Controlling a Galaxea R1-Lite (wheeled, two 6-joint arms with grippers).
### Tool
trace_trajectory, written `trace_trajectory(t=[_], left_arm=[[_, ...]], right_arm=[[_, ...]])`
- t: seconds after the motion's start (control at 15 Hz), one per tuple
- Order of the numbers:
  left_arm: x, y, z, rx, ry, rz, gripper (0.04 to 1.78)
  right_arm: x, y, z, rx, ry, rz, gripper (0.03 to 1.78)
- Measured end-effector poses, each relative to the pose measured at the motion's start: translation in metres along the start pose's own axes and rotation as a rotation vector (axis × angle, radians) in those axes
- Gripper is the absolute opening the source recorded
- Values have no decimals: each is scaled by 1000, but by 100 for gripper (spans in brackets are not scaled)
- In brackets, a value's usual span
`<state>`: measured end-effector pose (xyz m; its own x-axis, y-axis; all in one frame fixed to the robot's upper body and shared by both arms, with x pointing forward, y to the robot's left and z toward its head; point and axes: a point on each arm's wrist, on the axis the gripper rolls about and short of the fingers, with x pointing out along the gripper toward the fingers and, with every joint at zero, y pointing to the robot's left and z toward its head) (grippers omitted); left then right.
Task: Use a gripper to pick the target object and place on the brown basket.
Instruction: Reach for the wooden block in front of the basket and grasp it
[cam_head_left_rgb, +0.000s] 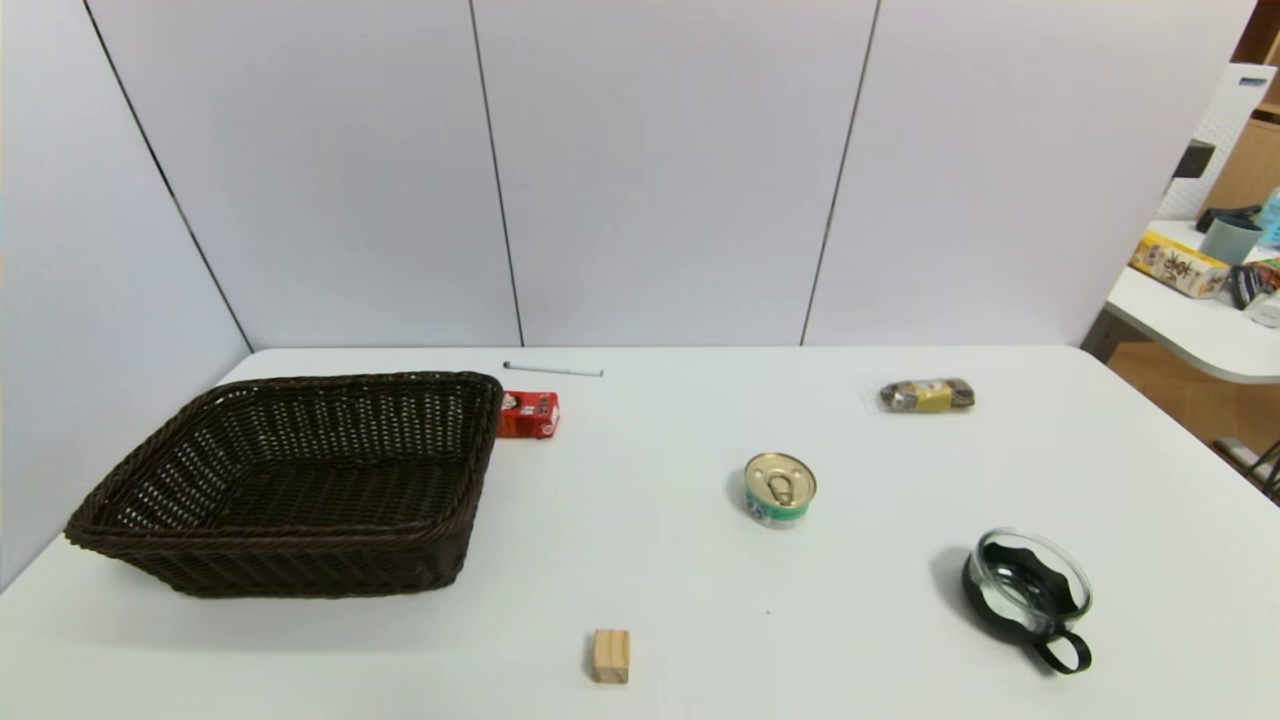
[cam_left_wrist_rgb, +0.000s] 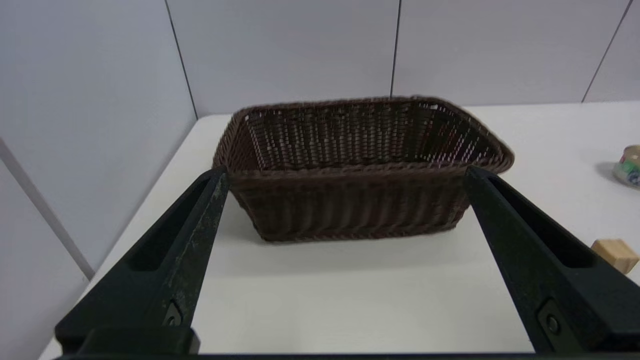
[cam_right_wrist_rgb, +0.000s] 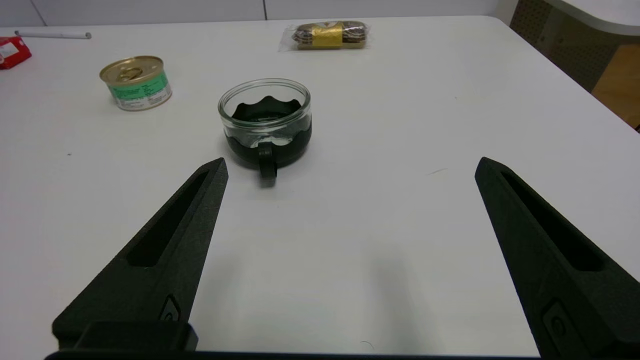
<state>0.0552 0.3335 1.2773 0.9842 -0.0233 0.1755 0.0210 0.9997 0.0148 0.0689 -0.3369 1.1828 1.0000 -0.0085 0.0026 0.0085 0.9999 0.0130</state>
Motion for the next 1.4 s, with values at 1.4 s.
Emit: trace_trajectory(t=[1.4], left_arm=[[157, -51, 103, 338, 269, -876, 169]], right_arm=[[0, 0, 0, 1, 0, 1, 171]])
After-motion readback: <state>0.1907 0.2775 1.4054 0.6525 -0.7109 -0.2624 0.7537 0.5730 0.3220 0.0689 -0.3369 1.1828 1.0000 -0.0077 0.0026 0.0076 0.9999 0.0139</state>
